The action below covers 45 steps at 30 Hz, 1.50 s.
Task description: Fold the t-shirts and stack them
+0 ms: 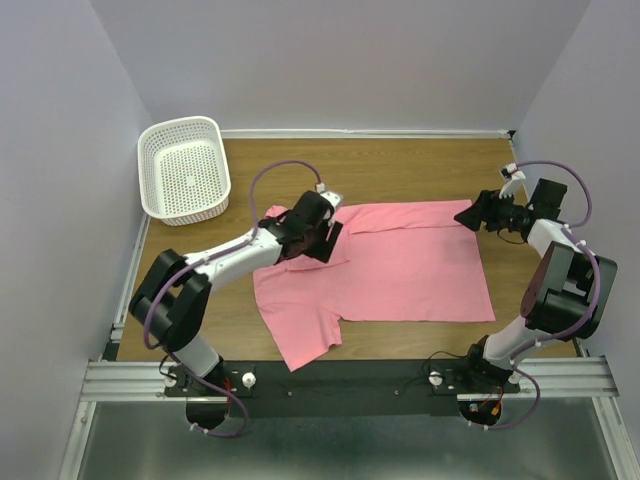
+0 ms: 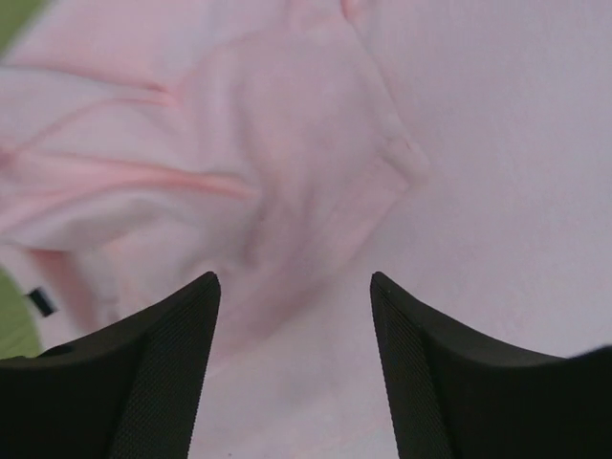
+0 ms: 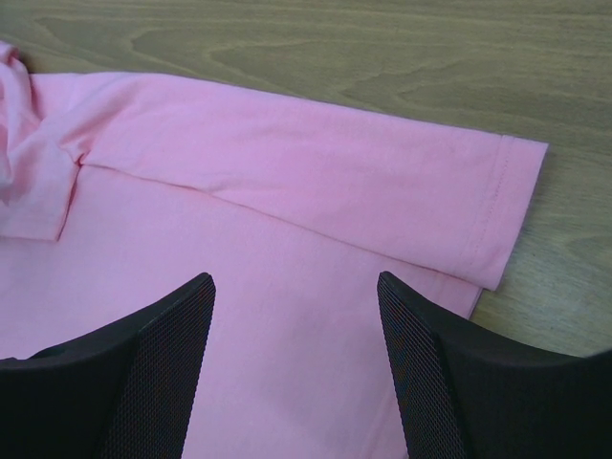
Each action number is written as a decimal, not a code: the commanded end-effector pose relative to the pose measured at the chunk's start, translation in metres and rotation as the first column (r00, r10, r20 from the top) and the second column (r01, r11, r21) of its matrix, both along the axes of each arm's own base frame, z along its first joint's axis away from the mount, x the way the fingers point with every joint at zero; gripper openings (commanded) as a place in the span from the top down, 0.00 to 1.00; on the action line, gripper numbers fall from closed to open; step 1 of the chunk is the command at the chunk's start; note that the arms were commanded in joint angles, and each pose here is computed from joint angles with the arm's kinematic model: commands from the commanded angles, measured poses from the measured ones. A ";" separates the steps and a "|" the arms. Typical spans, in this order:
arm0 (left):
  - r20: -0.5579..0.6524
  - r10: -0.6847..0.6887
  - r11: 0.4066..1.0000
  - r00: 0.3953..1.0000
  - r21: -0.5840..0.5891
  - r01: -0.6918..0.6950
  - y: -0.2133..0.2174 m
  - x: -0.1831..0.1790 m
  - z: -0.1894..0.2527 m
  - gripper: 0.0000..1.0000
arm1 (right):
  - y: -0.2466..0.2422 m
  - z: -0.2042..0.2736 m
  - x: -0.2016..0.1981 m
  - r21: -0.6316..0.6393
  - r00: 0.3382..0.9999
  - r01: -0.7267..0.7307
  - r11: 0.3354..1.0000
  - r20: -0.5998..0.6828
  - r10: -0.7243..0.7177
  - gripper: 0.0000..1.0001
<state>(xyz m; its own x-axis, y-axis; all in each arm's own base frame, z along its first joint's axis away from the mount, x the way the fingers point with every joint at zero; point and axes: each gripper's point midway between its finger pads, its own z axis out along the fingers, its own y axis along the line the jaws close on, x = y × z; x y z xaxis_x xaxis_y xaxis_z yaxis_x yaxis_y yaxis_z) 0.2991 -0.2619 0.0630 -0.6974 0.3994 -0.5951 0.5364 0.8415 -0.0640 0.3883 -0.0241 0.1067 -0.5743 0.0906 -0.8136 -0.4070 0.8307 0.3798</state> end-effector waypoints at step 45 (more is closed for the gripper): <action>-0.034 0.701 0.684 0.713 -0.255 -0.684 0.149 0.177 -0.026 0.46 | -0.034 -0.038 0.040 -0.034 0.986 0.100 0.994 -0.129 -0.103 0.25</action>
<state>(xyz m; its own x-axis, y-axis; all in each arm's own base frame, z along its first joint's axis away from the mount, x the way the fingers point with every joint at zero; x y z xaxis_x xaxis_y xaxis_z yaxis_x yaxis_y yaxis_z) 0.4734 -0.1292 0.0439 -0.6701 -0.3504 -0.6543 -0.1436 0.9261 -0.3488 0.4136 -0.0401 0.0782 -0.6387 0.1011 -0.7628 -0.3596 0.8371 0.4122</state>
